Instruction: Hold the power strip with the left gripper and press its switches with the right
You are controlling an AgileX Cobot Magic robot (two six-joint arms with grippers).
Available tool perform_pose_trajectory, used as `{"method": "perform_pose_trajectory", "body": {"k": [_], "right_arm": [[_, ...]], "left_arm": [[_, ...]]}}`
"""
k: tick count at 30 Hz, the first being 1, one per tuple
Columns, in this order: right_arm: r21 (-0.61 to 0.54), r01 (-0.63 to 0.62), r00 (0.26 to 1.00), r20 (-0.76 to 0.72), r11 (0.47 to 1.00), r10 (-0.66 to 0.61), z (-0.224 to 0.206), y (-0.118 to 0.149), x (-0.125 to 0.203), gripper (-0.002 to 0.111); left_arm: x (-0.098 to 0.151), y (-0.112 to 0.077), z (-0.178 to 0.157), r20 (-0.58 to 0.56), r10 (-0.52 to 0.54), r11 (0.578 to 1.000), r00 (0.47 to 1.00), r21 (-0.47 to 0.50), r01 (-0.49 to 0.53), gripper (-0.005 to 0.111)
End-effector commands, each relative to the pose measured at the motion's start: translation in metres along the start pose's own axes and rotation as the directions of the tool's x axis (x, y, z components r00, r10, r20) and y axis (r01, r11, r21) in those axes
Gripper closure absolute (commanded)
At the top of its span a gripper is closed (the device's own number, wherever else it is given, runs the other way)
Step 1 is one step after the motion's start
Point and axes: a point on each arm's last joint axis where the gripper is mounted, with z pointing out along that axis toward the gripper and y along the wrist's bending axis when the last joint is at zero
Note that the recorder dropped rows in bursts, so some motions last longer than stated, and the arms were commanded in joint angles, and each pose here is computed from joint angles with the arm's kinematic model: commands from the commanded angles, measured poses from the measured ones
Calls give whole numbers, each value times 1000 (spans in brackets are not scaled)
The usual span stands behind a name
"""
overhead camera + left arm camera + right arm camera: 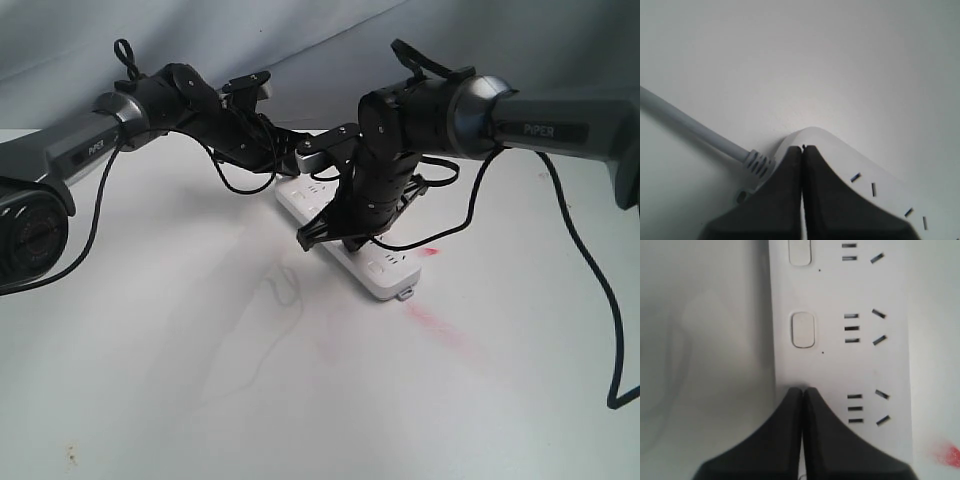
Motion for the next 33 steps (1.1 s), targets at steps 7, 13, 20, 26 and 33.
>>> {"method": "perform_pose_trajectory", "body": {"k": [7, 13, 20, 26, 33], "right_arm": [[-22, -24, 987, -159, 999, 20, 46, 3, 20, 108], [-26, -28, 972, -232, 999, 21, 68, 4, 32, 108], [-21, -21, 971, -237, 1000, 15, 55, 3, 29, 108], [-14, -22, 985, -172, 1000, 19, 32, 2, 19, 108], [18, -44, 992, -117, 999, 46, 15, -1, 12, 108]], "left_arm": [[2, 1, 3, -10, 7, 1000, 1000, -3, -7, 107], [2, 1, 3, -10, 7, 1000, 1000, -3, -7, 107], [2, 1, 3, -10, 7, 1000, 1000, -3, -7, 107], [2, 1, 3, -10, 7, 1000, 1000, -3, -7, 107], [2, 1, 3, -10, 21, 1000, 1000, -3, -21, 107]]}}
